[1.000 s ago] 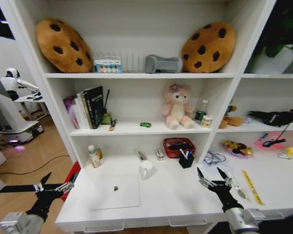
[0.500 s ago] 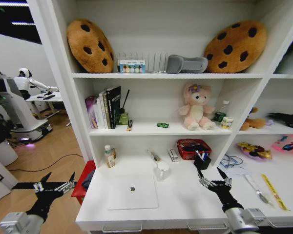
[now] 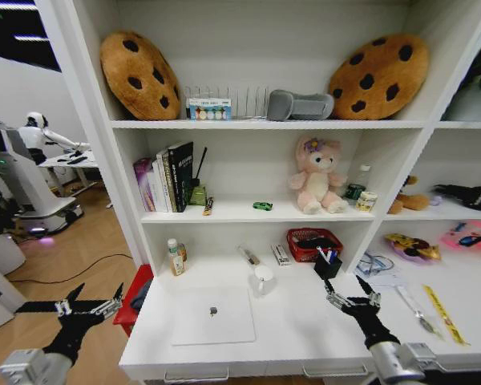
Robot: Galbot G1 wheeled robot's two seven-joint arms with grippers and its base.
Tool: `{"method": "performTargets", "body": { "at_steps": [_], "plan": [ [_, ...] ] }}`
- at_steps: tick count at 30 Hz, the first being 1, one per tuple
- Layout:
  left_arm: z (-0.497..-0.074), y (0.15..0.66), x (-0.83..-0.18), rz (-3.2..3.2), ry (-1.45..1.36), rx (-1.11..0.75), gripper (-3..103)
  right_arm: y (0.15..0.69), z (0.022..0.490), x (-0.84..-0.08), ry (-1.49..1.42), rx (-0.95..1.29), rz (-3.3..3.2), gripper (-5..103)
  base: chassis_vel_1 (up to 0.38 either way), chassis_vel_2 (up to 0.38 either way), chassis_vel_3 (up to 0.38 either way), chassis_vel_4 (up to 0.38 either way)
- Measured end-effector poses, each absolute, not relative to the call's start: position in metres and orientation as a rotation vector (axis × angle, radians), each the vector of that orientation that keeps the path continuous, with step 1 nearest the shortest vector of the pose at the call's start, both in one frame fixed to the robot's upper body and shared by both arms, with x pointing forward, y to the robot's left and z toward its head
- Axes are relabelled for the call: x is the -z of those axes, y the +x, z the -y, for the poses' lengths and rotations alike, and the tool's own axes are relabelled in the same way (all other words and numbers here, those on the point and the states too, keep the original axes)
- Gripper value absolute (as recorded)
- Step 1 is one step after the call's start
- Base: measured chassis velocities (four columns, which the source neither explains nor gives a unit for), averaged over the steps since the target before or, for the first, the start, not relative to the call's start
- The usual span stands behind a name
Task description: Organize the objects on the table.
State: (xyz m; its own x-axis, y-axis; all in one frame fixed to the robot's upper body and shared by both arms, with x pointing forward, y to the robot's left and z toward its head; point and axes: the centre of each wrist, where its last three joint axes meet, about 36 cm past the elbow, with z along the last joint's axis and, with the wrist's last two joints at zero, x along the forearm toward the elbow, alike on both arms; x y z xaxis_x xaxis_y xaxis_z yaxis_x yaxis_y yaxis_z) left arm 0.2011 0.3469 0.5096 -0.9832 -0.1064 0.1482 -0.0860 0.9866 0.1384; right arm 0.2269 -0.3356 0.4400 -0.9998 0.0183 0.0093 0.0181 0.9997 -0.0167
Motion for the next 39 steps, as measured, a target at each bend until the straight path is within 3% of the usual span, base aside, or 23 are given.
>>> {"method": "performTargets", "body": {
  "at_steps": [17,39],
  "plan": [
    [-0.3469,0.2011,-0.5096,2.976,0.145,0.197,100,0.2269,0.3355,-0.4400,-0.028,-0.026,3.132,100,0.150,-0.161,-0.168,0.166],
    [-0.3470,0.2011,-0.5096,2.976,0.146,0.198,100,0.2269,0.3355,-0.4400,-0.028,-0.026,3.132,100,0.294,-0.285,-0.304,0.313]
  ]
}}
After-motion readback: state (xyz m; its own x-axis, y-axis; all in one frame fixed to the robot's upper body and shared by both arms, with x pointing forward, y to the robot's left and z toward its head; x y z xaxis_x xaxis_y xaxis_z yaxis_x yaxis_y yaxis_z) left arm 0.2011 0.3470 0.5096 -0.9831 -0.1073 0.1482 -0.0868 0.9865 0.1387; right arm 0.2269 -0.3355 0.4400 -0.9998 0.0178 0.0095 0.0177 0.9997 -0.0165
